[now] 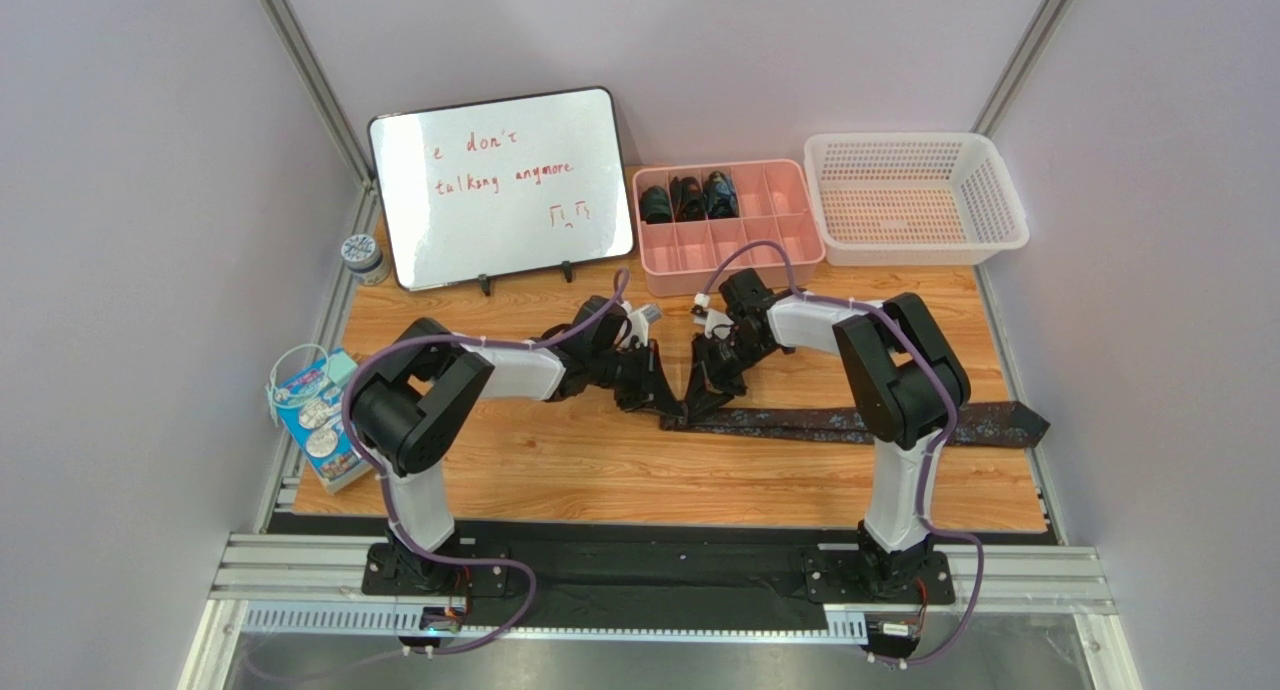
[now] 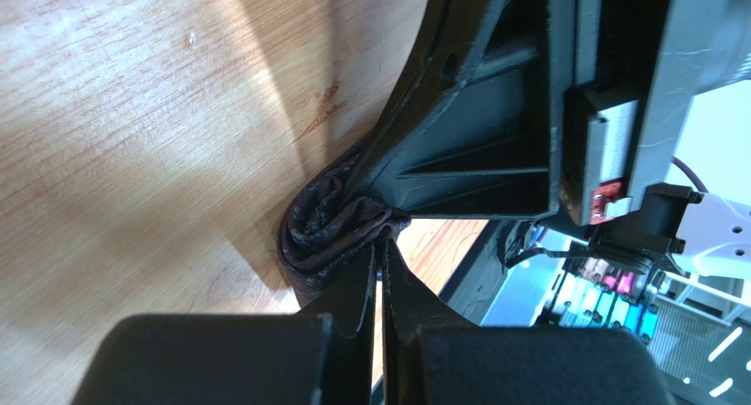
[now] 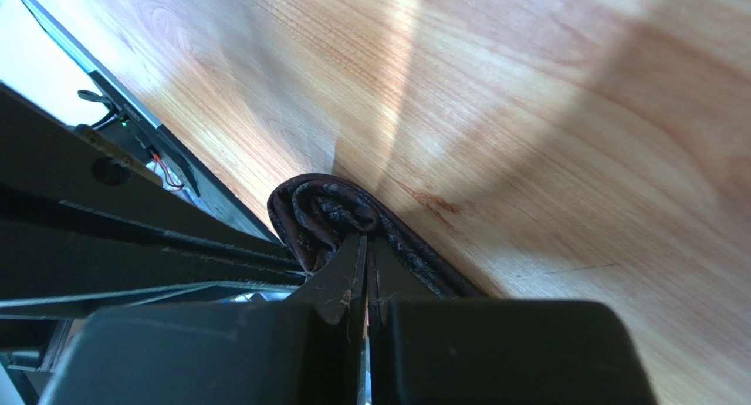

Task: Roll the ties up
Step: Roll the tie at the center of the board.

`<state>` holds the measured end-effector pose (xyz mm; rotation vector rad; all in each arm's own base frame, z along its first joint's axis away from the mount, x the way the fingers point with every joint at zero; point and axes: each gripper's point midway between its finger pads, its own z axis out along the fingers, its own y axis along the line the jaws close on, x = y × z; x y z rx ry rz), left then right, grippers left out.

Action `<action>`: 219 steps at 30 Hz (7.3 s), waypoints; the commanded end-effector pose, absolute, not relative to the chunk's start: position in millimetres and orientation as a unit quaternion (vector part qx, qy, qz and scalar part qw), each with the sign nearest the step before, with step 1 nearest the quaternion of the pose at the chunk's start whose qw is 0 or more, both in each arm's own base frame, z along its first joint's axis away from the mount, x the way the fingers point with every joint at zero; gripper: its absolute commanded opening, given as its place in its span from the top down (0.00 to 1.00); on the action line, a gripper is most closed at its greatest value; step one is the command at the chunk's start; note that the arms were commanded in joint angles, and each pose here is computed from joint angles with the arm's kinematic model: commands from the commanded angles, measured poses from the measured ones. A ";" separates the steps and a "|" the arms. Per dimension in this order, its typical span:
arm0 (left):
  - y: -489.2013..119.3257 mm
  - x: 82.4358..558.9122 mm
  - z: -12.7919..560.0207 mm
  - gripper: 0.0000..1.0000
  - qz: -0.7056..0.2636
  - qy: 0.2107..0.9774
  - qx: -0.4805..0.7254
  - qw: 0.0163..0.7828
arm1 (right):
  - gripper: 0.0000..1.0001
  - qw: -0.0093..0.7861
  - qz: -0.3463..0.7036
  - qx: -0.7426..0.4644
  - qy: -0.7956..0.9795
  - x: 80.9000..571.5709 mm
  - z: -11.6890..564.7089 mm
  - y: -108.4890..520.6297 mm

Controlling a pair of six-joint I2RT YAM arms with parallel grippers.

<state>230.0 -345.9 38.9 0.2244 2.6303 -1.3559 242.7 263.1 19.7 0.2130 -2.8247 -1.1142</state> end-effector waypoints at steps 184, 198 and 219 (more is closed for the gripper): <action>-353.5 184.8 21.2 0.14 -0.349 0.666 0.506 0.422 | 1.00 0.087 -0.245 0.148 -0.954 218.8 -17.4 198.1; -369.2 186.6 -6.0 0.58 -0.348 0.641 0.541 0.418 | 1.00 0.088 -0.203 0.137 -0.966 224.0 -37.6 189.6; -335.4 196.5 0.1 0.26 -0.306 0.689 0.533 0.383 | 1.00 0.064 -0.244 0.155 -0.955 234.6 -20.3 204.5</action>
